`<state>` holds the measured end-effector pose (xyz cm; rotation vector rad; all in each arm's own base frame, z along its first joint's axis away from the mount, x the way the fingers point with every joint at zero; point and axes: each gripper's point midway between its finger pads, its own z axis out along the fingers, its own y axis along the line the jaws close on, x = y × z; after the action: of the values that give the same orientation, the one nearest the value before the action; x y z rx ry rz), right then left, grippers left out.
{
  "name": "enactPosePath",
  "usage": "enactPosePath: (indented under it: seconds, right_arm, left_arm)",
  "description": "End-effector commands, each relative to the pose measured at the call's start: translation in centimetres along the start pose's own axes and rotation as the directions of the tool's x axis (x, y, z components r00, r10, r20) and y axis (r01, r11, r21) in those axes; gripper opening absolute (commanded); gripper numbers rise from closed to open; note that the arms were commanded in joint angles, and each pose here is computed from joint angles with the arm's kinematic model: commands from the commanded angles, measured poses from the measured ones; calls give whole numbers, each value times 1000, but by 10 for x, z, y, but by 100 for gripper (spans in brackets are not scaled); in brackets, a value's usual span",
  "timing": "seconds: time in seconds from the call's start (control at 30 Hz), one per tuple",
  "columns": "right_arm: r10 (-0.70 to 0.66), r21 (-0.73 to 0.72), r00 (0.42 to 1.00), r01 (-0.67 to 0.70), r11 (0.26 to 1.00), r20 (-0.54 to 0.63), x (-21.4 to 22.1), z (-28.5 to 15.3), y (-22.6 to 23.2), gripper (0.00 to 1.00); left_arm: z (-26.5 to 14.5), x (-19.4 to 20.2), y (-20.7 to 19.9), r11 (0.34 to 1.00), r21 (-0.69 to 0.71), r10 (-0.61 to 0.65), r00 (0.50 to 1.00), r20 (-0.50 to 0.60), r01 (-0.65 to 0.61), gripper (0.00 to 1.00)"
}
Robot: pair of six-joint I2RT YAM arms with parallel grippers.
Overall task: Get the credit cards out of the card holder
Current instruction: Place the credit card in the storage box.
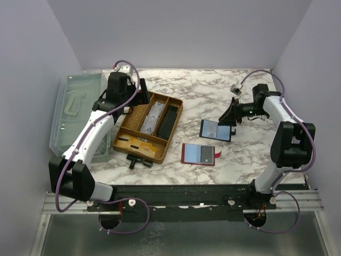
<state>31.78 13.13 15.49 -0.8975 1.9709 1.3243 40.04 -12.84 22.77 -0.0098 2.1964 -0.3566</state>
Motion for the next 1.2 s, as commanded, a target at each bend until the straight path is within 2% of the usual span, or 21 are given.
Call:
enactPosePath:
  seconds: [0.0,0.17,0.37,0.47,0.63,1.17]
  right_arm:
    - [-323,-18,946,324,946,38,-12,-3,22,50]
    - [-414,-20,905,417,908,94,-3,-1,41,51]
    - [-395,11,915,396,918,79,19,2,45,53]
    - [-382,40,923,381,924,34,33,2,40,53]
    - [-365,55,931,363,930,29,39,3,40,54]
    - [-310,116,951,305,945,23,43,-3,27,54]
  left_arm:
    - [-8,-30,-12,962,171,-243,951,190,212,99]
    - [-16,-20,-42,886,373,-330,939,92,275,96]
    - [-25,-4,-72,800,506,-363,932,-19,322,93]
    - [-26,11,-89,781,527,-353,933,-70,335,93]
    - [-23,38,-119,750,550,-350,926,-140,366,93]
    - [14,106,-190,726,577,-220,921,-321,374,93]
